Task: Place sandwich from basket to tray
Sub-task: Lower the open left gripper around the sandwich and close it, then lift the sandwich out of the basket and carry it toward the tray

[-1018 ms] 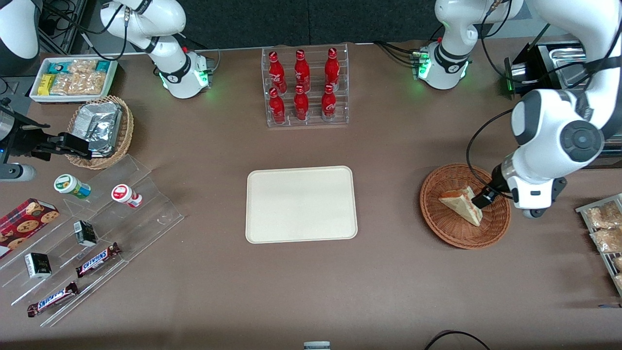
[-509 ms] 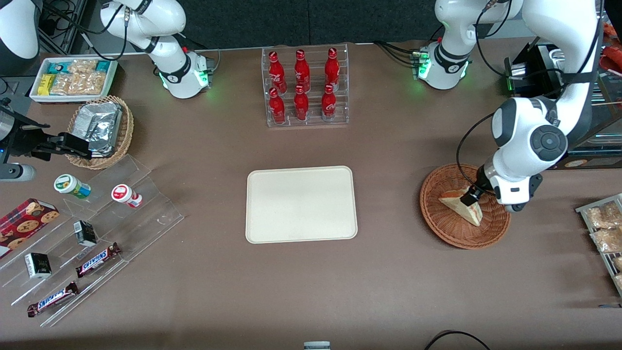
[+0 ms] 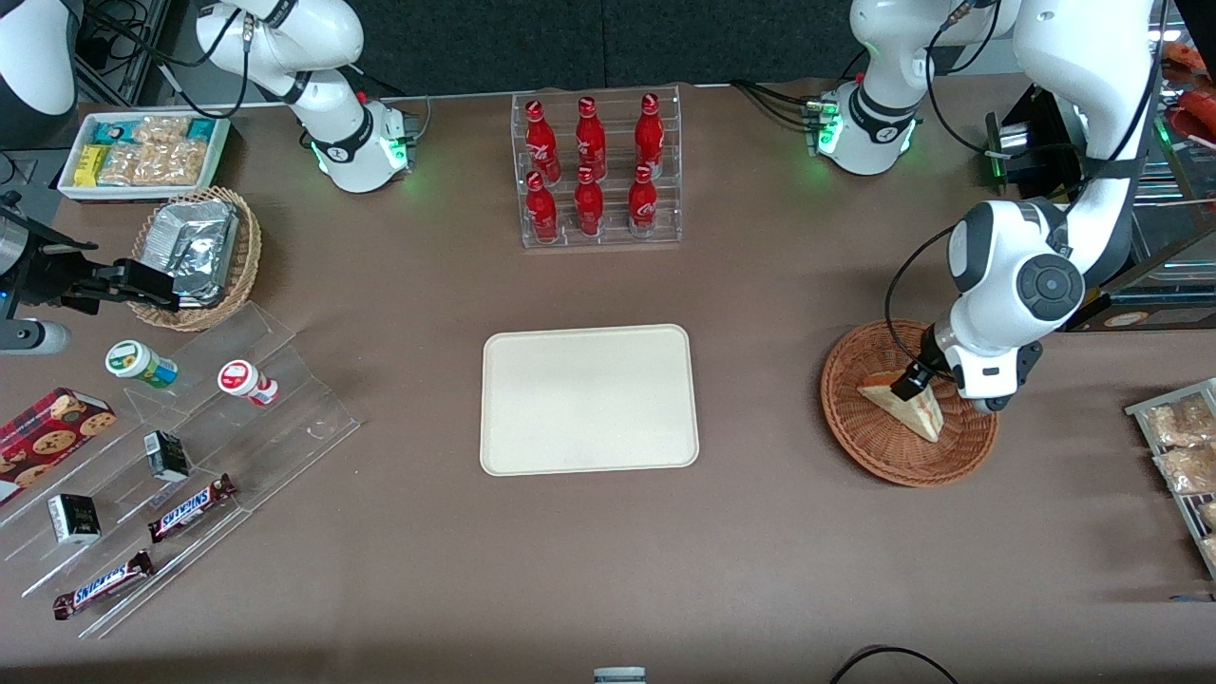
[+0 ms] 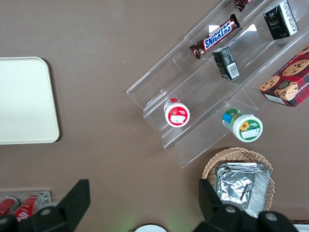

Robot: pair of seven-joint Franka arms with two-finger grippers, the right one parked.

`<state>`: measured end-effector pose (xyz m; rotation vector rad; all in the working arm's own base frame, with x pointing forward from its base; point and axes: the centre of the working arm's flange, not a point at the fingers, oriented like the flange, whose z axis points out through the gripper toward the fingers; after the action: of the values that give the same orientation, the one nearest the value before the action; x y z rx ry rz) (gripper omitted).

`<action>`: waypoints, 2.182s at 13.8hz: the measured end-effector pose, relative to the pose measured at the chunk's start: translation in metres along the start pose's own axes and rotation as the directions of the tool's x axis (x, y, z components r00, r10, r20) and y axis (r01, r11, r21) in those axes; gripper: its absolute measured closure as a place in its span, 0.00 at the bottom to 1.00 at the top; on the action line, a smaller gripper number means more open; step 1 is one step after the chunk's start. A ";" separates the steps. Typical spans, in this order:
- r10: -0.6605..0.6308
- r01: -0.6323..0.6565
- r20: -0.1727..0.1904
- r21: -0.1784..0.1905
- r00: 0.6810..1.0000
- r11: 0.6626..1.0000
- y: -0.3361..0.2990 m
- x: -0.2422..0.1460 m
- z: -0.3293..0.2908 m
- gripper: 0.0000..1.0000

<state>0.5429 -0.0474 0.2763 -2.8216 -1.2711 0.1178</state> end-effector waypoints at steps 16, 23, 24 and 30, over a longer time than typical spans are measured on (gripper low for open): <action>-0.002 0.001 -0.014 -0.038 1.000 0.999 0.012 0.008 0.035 0.57; 0.089 -0.089 0.019 0.028 0.996 0.996 0.083 -0.008 -0.085 0.72; 0.120 -0.121 0.015 0.027 0.993 0.992 0.098 -0.023 -0.105 0.78; 0.331 -0.331 0.008 -0.001 0.944 0.944 0.178 -0.188 -0.154 0.81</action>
<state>0.5651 -0.3072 0.4260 -3.0094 -0.7840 0.1395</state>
